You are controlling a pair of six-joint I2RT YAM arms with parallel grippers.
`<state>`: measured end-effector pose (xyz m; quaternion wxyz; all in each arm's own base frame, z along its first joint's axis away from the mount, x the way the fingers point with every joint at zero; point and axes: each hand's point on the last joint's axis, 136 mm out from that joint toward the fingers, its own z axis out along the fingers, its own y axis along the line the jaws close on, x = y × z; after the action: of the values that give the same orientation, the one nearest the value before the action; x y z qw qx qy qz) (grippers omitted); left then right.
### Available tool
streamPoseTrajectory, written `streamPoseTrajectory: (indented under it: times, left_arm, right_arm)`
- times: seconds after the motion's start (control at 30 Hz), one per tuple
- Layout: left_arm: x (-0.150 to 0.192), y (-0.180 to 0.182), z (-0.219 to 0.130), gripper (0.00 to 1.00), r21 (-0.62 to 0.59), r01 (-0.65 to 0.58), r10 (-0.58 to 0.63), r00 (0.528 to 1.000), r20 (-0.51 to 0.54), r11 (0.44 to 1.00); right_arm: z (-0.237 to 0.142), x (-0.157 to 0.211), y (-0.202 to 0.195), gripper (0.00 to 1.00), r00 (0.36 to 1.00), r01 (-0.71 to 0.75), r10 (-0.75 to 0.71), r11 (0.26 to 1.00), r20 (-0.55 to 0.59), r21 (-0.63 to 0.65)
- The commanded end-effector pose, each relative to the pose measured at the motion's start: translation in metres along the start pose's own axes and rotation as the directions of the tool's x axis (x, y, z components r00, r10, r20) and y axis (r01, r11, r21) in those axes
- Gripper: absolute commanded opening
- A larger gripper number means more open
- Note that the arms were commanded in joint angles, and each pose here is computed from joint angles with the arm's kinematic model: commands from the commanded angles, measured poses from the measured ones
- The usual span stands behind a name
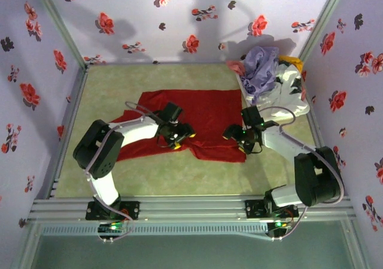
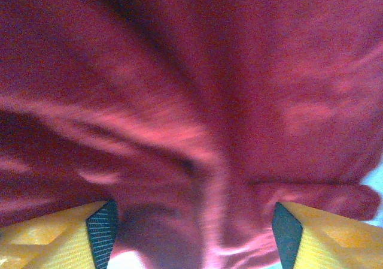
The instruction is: Fold and stack the t-shirts
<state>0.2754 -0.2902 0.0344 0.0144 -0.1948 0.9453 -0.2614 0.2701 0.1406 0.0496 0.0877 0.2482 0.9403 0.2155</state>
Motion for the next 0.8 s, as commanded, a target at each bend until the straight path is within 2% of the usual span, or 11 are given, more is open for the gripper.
streamPoseTrajectory:
  times: [0.0, 0.37, 0.53, 0.77]
  left_arm:
    - [0.016, 0.038, -0.004, 0.73, -0.089, 0.004, -0.006, 1.0, -0.02, 0.996]
    - [0.036, 0.081, -0.021, 0.73, -0.165, -0.015, 0.009, 0.999, -0.035, 0.986]
    - [0.035, 0.072, -0.034, 0.73, -0.144, -0.026, 0.024, 1.0, -0.018, 0.989]
    - [0.024, 0.033, -0.043, 0.74, -0.077, -0.063, 0.063, 0.998, 0.004, 0.995]
  right_arm:
    - [0.008, -0.006, -0.003, 0.82, 1.0, -0.013, 0.013, 1.0, 0.008, 0.011]
    - [0.01, -0.021, 0.008, 0.82, 0.999, 0.022, -0.022, 1.0, 0.028, 0.006]
    - [0.0, -0.031, 0.024, 0.83, 0.997, 0.066, -0.065, 0.998, 0.048, -0.013]
    - [0.003, -0.053, 0.029, 0.82, 0.993, 0.087, -0.086, 0.996, 0.081, -0.004]
